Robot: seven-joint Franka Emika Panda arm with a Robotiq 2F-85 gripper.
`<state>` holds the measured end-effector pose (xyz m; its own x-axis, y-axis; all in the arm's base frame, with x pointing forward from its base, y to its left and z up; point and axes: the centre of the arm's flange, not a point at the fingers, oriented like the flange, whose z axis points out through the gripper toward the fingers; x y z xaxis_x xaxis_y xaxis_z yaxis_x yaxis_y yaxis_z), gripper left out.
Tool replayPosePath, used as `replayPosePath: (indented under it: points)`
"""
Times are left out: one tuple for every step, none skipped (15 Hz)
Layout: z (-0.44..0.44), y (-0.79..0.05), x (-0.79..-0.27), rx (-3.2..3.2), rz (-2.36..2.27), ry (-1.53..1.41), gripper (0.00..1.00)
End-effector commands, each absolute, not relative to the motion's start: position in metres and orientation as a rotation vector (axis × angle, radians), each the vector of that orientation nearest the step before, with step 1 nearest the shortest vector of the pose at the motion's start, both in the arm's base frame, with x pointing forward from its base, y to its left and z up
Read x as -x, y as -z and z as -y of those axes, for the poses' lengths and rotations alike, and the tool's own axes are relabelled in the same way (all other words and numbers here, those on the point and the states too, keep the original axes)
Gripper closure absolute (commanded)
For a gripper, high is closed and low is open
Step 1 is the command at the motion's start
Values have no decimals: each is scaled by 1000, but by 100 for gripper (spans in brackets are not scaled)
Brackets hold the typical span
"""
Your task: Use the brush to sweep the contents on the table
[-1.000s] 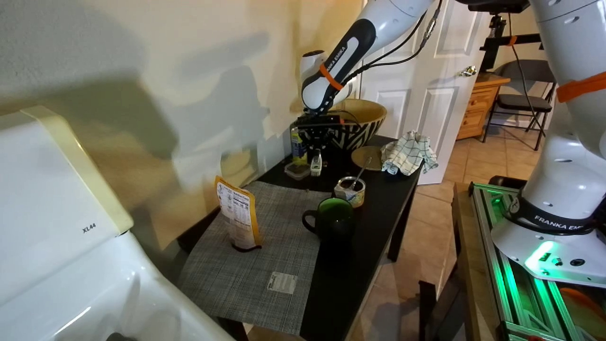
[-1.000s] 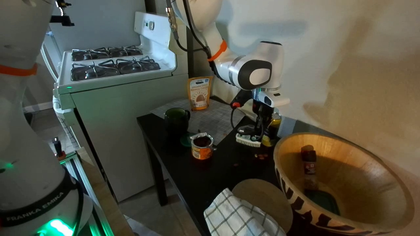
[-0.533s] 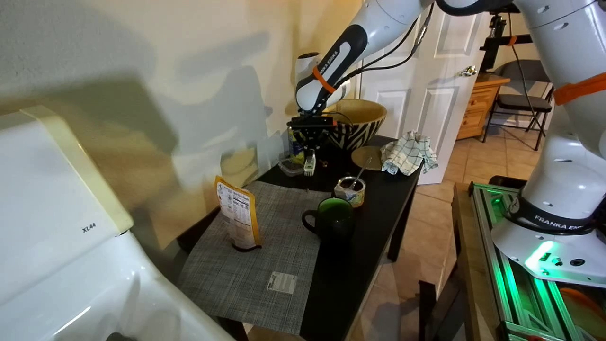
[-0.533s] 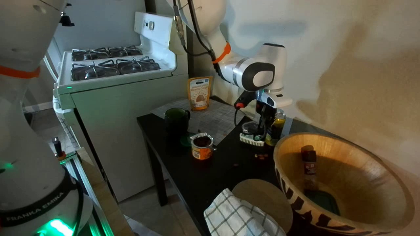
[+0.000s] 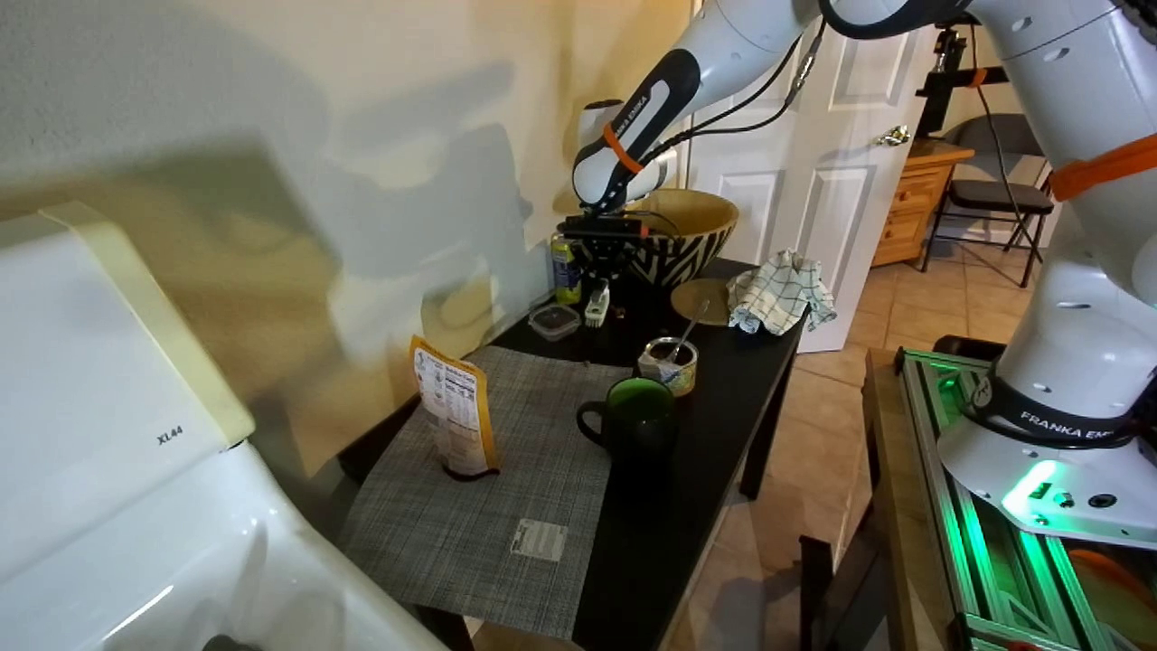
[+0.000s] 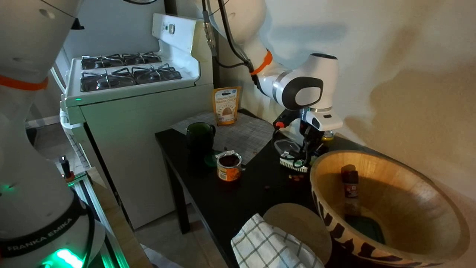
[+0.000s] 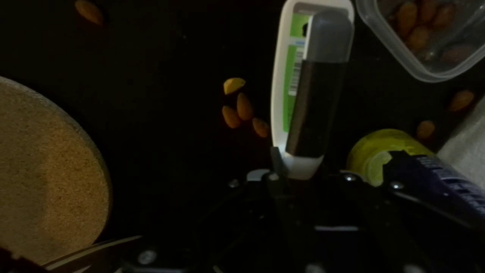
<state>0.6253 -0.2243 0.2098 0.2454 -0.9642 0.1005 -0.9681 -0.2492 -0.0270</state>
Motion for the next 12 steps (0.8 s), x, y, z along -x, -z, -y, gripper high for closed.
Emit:
replayPosePath:
  points:
    - [225,-206,-621,-2382,1965,-181,94]
    - [224,-206,-617,-2360,1975,-181,94]
    - [224,-206,-612,-2324,1992,-177,94]
    - [225,-205,-609,-2292,2009,-177,94]
    - [226,-203,-606,-2267,2027,-177,94]
    - [228,-199,-602,-2242,2049,-162,94]
    - [229,-196,-600,-2224,2066,-143,94]
    - [229,-193,-598,-2207,2084,-130,94]
    - [229,-191,-596,-2201,2093,-110,94]
    - [227,-190,-594,-2208,2092,-76,94]
    - [225,-190,-592,-2206,2091,-62,94]
    - [223,-190,-588,-2214,2087,-33,94]
